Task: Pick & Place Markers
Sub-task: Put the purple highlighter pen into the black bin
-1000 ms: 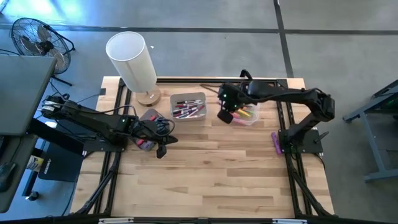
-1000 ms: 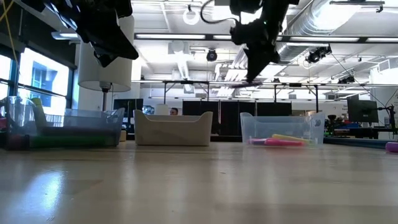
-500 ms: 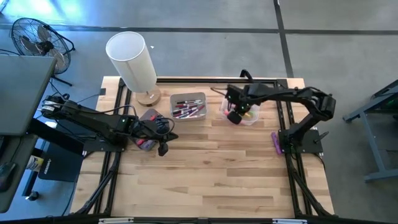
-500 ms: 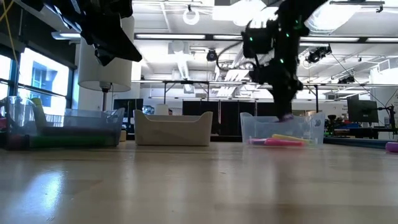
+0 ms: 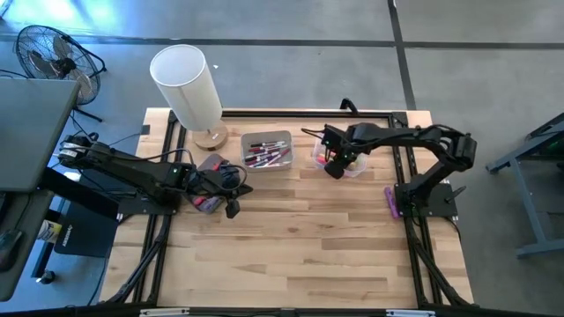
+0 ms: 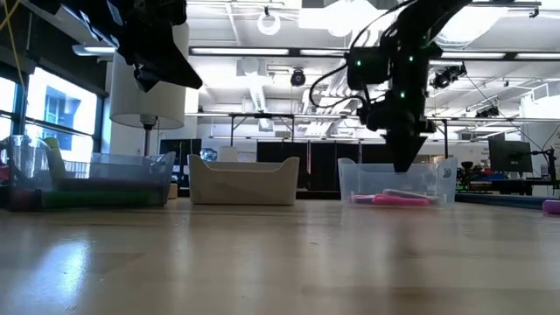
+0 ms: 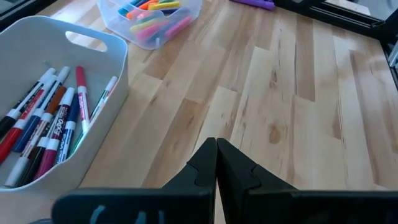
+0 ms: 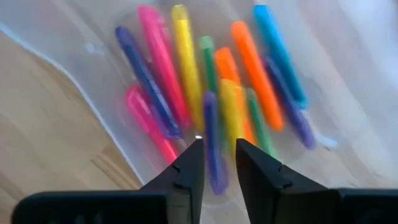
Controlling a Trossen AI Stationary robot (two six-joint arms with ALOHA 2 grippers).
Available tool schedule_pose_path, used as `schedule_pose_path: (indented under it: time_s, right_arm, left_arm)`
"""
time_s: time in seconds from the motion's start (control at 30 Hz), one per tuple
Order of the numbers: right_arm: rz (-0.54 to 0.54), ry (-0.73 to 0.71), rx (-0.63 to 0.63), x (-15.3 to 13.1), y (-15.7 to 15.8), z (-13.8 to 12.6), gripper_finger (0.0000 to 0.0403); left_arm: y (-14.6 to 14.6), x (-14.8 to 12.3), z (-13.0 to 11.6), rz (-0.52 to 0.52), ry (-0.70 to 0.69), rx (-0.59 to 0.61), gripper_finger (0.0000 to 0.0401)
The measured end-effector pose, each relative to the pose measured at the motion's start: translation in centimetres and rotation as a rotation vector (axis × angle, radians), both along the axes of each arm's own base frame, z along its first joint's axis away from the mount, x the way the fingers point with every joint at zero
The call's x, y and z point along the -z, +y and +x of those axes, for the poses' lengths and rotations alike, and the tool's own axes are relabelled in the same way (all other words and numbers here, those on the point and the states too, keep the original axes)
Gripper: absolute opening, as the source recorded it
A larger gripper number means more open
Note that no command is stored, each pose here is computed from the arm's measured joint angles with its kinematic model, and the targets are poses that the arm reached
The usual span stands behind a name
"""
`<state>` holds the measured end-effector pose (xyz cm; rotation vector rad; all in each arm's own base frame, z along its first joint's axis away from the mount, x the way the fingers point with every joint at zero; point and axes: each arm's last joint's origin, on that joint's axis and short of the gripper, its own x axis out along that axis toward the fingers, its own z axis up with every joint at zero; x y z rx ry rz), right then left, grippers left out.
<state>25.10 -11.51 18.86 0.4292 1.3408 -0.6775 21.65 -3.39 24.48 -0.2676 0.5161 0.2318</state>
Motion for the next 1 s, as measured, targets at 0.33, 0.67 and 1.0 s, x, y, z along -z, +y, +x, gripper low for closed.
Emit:
schedule_pose_path:
  time_s: [0.33,0.67,1.0]
  right_arm:
    - [-0.008,-0.036,0.277,-6.2,1.7,-3.0,0.0073]
    - [0.071,-0.075,0.487,-7.0,8.3,-7.7,0.0032]
    - [0.112,0.021,0.497,-4.3,13.8,-7.8,0.0007]
  left_arm:
    - [0.0,0.0,0.0,0.000,0.000,0.000,0.0001]
    - [0.0,0.0,0.0,0.000,0.002,0.000,0.0001]
    - [0.0,0.0,0.0,0.038,0.005,0.007,0.0001]
